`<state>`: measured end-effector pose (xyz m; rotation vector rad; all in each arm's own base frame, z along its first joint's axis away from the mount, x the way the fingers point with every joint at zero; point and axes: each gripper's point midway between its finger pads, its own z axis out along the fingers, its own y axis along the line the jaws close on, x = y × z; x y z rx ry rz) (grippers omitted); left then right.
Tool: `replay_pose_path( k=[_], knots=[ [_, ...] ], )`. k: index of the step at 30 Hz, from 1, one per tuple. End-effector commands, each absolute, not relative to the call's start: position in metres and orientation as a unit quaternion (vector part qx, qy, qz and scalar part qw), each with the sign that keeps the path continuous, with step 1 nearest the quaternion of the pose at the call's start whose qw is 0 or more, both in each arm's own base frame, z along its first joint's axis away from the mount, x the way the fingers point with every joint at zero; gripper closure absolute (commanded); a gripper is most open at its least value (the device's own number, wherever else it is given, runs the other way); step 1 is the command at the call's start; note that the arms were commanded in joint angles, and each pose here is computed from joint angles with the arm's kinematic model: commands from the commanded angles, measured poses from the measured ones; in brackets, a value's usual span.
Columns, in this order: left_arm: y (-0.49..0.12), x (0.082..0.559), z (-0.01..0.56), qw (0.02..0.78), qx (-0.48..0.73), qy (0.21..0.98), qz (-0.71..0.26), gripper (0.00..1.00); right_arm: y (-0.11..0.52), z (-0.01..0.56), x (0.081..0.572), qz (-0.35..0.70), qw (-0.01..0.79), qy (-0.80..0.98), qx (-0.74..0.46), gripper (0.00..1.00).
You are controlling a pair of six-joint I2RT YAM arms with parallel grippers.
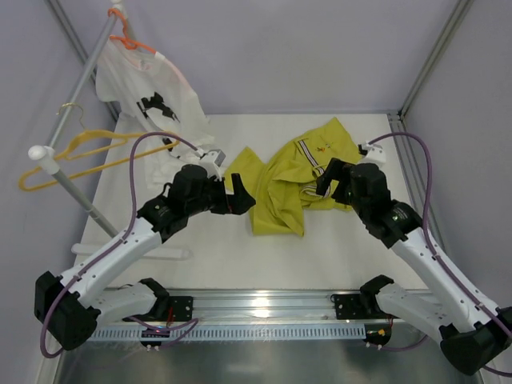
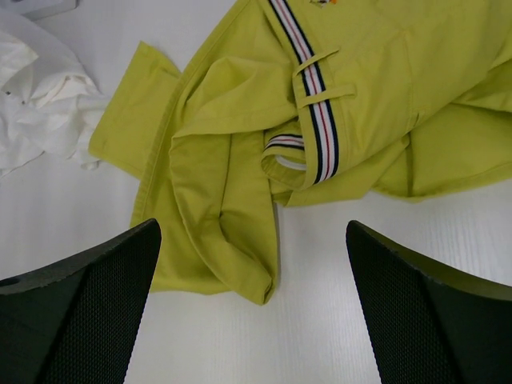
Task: Place the trousers on the hanger
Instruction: Fold the trousers
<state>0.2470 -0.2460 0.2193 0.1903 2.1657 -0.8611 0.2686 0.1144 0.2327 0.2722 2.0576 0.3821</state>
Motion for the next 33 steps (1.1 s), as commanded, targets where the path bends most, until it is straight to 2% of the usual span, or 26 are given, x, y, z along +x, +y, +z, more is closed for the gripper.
replay_pose_path(
  k=[1,4,10,15,20,24,28,29,31,32,33],
  knots=[
    [-0.243,0.253,0.206,0.390,0.076,0.861,-0.317,0.00,0.089,0.269,0.307,0.087,0.566,0.807,0.145,0.00],
    [-0.241,0.258,0.179,0.366,0.070,0.883,-0.287,0.00,0.077,0.255,0.334,0.065,0.552,0.814,0.167,0.00],
    [-0.262,0.263,0.138,0.303,0.069,0.904,-0.293,0.02,0.056,0.205,0.370,0.107,0.506,0.826,0.224,0.08],
    [-0.268,0.267,0.105,0.272,0.062,0.918,-0.281,0.05,0.072,0.150,0.395,0.143,0.450,0.858,0.201,0.12],
    [-0.286,0.270,0.087,0.243,0.064,0.919,-0.304,0.10,0.096,0.112,0.394,0.177,0.396,0.888,0.154,0.15],
    [-0.298,0.272,0.077,0.225,0.065,0.918,-0.320,0.17,0.092,0.090,0.380,0.133,0.375,0.907,0.136,0.18],
    [-0.308,0.275,0.072,0.216,0.057,0.913,-0.340,0.44,0.088,0.083,0.375,0.093,0.374,0.913,0.132,0.35],
    [-0.310,0.275,0.068,0.209,0.056,0.914,-0.342,0.55,0.086,0.082,0.374,0.083,0.374,0.914,0.134,0.46],
    [-0.314,0.275,0.069,0.205,0.058,0.913,-0.349,0.67,0.077,0.079,0.372,0.053,0.371,0.916,0.142,0.58],
    [-0.315,0.274,0.069,0.201,0.059,0.912,-0.352,0.79,0.073,0.080,0.372,0.041,0.371,0.916,0.145,0.68],
    [-0.316,0.274,0.071,0.198,0.058,0.912,-0.355,0.85,0.067,0.080,0.372,0.025,0.370,0.917,0.149,0.74]
  ],
)
